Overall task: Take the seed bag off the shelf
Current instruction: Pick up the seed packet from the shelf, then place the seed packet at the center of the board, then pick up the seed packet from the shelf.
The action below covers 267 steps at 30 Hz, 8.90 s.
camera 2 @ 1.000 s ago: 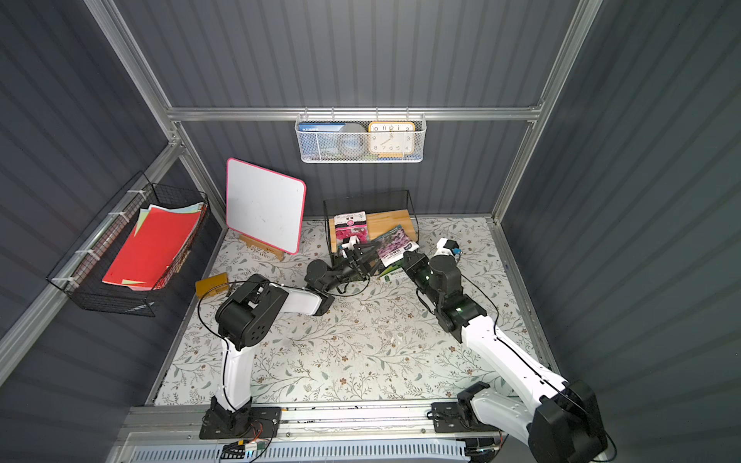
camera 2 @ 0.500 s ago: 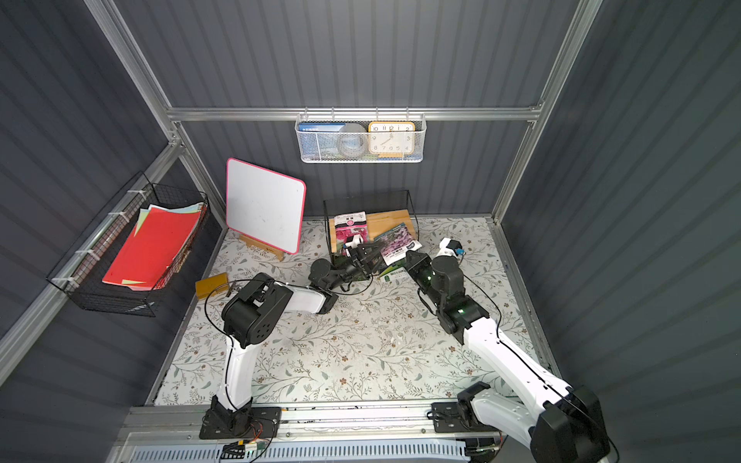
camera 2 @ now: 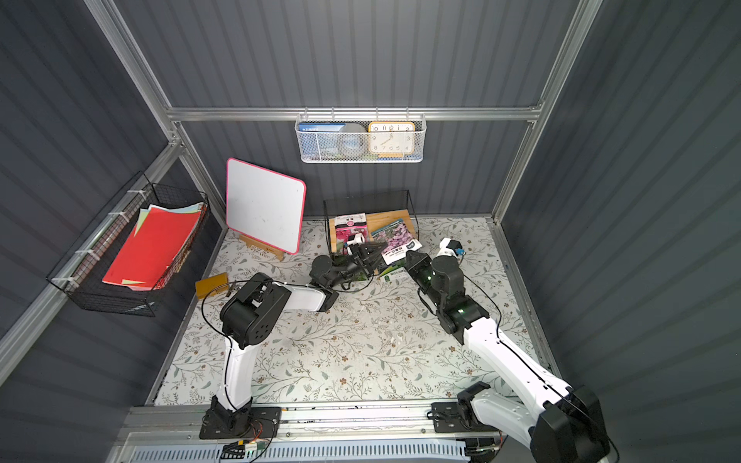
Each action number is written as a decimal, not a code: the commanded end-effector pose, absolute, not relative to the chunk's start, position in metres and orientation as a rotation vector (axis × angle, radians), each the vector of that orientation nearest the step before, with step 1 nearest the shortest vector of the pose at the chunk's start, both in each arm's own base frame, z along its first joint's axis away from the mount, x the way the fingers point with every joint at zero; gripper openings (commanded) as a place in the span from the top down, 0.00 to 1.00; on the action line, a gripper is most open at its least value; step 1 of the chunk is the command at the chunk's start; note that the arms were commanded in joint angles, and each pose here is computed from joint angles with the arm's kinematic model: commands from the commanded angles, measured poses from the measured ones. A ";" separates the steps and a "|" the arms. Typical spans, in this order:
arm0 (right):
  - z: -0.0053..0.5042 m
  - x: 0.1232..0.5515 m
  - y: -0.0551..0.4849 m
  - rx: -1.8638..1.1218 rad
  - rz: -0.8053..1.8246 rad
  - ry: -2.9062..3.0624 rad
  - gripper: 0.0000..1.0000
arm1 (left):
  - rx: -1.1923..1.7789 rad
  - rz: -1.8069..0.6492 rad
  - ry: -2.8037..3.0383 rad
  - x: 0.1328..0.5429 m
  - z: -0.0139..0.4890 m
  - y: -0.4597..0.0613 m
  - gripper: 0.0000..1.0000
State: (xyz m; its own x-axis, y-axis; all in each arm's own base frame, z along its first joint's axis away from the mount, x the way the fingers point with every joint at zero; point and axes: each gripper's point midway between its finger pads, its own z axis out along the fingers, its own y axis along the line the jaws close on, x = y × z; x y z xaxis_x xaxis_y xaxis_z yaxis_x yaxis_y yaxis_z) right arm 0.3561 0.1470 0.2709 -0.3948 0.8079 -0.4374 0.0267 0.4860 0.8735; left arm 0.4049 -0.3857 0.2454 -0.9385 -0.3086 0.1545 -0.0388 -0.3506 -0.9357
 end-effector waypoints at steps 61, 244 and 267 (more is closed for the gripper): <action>0.287 0.273 0.132 -0.038 1.256 2.052 0.29 | 0.489 -1.703 2.052 0.294 0.282 -0.376 1.00; 0.197 0.497 0.244 0.073 0.935 2.560 0.46 | -0.271 -0.658 2.106 0.477 0.277 -0.178 0.14; 0.170 0.503 0.271 0.067 0.980 2.600 0.47 | -0.291 -0.838 2.126 0.512 0.221 -0.196 0.15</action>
State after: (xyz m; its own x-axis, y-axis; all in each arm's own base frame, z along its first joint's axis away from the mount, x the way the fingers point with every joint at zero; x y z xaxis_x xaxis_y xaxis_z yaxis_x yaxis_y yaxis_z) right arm 0.5090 0.2691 0.2014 -0.9026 0.1771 -0.3925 -0.1440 0.7349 0.6627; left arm 0.5108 -0.1928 0.2324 -0.6234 -0.4613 -0.6314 0.0700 0.7713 -0.6326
